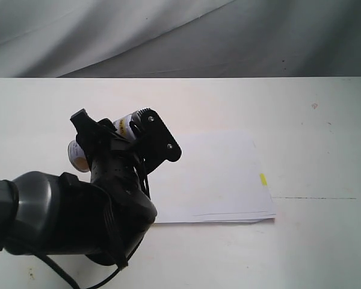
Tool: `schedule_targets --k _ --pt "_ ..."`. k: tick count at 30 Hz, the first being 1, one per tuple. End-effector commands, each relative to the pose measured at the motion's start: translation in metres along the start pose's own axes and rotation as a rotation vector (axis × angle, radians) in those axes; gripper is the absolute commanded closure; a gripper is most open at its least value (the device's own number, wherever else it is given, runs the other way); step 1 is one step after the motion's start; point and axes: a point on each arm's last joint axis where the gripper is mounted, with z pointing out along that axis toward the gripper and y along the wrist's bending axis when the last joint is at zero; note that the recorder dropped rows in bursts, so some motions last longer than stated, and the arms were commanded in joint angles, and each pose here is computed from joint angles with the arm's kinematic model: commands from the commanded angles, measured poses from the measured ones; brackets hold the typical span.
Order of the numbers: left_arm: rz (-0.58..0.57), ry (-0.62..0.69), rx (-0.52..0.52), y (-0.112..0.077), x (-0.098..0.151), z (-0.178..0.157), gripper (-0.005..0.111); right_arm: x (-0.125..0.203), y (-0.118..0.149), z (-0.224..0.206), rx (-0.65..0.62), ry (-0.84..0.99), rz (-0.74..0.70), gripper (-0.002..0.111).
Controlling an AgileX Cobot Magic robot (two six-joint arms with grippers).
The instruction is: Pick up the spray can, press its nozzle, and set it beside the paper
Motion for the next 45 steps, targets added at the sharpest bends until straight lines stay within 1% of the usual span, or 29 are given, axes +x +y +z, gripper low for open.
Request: schedule_targets --k 1,9,14,19,21,27,31,34,38,40,45 --pt "0.009 -0.036 -0.056 0.007 -0.006 -0.003 0.107 0.001 0.000 0.000 0.005 -0.003 0.010 0.108" --pt "0.009 -0.036 -0.056 0.007 -0.006 -0.003 0.107 -0.001 0.000 0.000 0.006 -0.017 0.010 0.108" --pt "0.006 -0.036 -0.056 0.007 -0.006 -0.003 0.107 -0.009 -0.001 -0.001 0.003 -0.109 0.090 0.108" --pt "0.006 -0.036 -0.056 0.007 -0.006 -0.003 0.107 -0.010 -0.001 -0.001 0.004 -0.118 0.097 0.108" --pt "0.008 -0.038 -0.057 0.007 -0.006 -0.003 0.107 -0.010 -0.001 -0.001 0.000 -0.119 0.148 0.108" --pt "0.011 -0.045 -0.059 0.007 -0.007 -0.003 0.107 -0.011 -0.001 -0.001 -0.015 -0.135 0.360 0.108" --pt "0.011 -0.045 -0.059 0.007 -0.007 -0.003 0.107 -0.013 0.001 -0.002 -0.029 -0.108 0.379 0.108" --pt "0.012 -0.047 -0.060 0.007 -0.007 -0.003 0.107 -0.036 0.004 -0.007 -0.055 -0.116 0.373 0.108" --pt "0.017 -0.047 -0.060 0.007 -0.007 -0.003 0.107 -0.085 0.008 -0.011 -0.079 -0.105 0.310 0.108" --pt "0.016 -0.045 -0.059 0.007 -0.007 -0.003 0.107 -0.108 0.010 -0.009 -0.086 -0.059 0.274 0.108" --pt "0.012 -0.045 -0.059 0.007 -0.007 -0.003 0.107 -0.168 0.014 0.014 -0.089 0.143 0.202 0.108"
